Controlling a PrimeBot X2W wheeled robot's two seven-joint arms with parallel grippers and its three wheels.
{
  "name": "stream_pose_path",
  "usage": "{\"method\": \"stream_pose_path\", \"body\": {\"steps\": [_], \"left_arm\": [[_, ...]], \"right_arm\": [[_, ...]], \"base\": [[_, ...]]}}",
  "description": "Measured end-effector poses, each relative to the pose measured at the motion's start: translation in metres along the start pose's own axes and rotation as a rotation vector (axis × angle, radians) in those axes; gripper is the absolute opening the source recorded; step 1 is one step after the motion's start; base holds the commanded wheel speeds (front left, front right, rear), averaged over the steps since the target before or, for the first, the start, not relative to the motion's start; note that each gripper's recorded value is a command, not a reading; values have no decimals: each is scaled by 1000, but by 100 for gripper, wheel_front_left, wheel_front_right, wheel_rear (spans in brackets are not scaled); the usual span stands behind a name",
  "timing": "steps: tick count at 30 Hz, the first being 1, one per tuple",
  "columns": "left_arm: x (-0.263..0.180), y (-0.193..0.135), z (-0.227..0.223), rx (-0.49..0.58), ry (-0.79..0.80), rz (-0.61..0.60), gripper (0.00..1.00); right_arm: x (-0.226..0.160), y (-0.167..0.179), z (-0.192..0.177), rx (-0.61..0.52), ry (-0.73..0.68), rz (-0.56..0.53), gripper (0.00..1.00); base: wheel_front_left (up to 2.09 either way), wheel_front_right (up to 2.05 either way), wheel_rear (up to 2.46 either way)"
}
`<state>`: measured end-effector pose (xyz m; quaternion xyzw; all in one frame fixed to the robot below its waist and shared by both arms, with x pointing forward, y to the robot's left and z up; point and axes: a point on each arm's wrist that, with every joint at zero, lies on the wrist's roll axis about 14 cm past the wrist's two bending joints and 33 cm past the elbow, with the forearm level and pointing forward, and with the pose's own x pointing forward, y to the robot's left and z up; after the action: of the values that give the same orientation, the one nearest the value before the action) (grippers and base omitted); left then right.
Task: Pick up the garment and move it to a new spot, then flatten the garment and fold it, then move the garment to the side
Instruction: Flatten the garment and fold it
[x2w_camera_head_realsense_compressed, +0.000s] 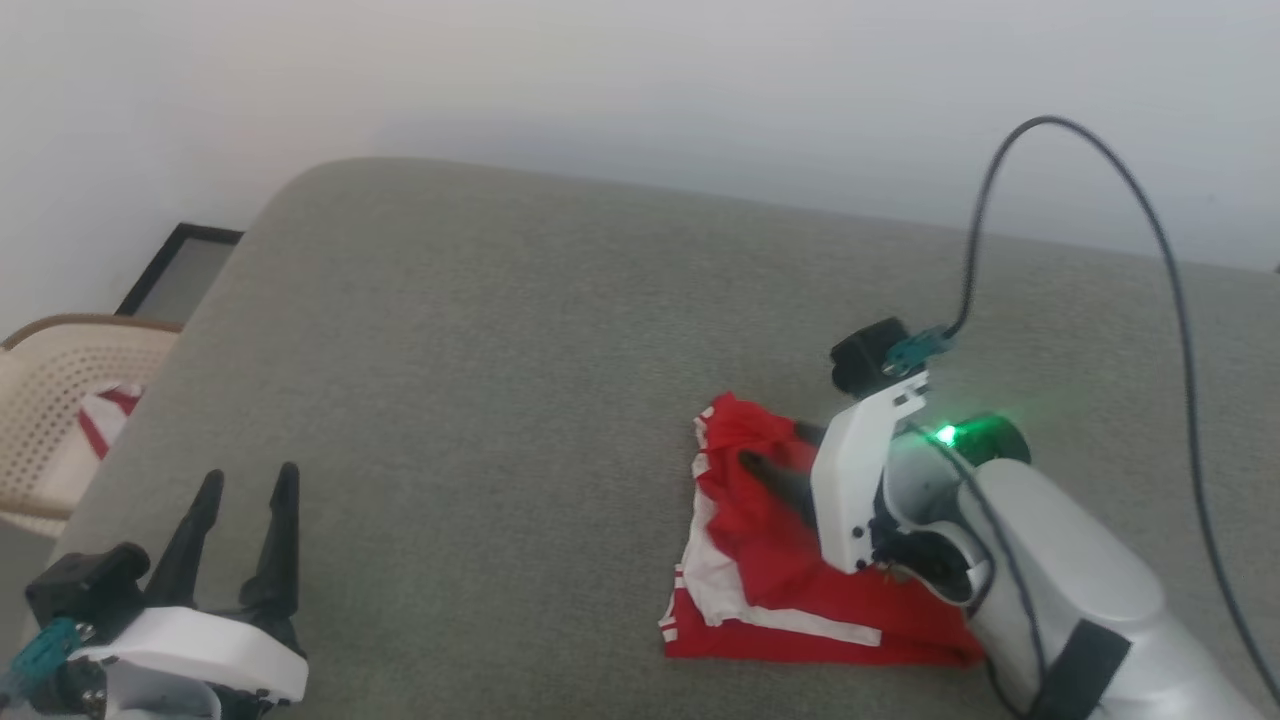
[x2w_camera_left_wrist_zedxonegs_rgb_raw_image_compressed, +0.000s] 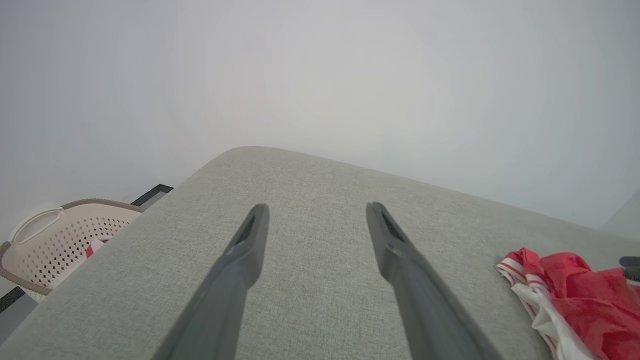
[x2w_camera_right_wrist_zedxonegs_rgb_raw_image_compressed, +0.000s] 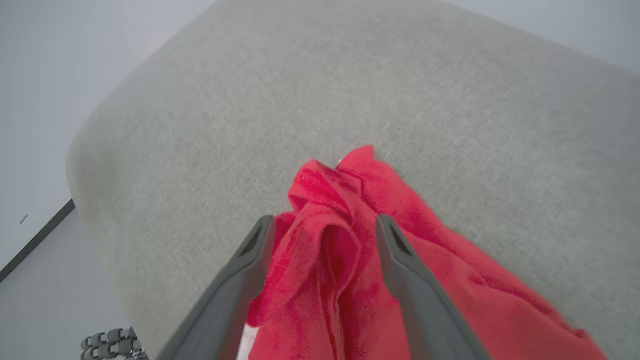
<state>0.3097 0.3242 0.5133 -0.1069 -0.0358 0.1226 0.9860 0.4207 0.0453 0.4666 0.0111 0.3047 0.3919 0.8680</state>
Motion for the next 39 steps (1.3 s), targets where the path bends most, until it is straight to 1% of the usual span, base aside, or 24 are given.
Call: {"method": "stream_pose_path", "body": {"steps": [3, 6, 15, 18, 24, 28, 34, 39], "left_arm": [[3, -4, 0, 3, 1, -14, 100], [6, -7, -1, 2, 1, -23, 100], [15, -26, -4, 3, 8, -84, 100], [16, -28, -5, 10, 12, -93, 100], [19, -35, -6, 15, 16, -116, 100], [19, -39, -6, 14, 17, -127, 100], [19, -39, -6, 17, 17, -127, 100], [17, -37, -5, 22, 14, -125, 100]], "right_arm": [[-15, -6, 19, -12, -89, -5, 100], [-34, -20, 32, -20, -170, -35, 100], [-104, -82, 41, 13, -374, -227, 100], [-129, -98, 41, 12, -449, -290, 100], [-179, -124, 35, -15, -574, -420, 100], [-205, -138, 23, -45, -620, -507, 100], [-231, -153, 3, -69, -679, -618, 100], [-238, -157, -17, -49, -696, -674, 100]], "base": [[0, 0, 0], [0, 0, 0], [0, 0, 0], [0, 0, 0], [0, 0, 0], [0, 0, 0], [0, 0, 0], [0, 0, 0]]}}
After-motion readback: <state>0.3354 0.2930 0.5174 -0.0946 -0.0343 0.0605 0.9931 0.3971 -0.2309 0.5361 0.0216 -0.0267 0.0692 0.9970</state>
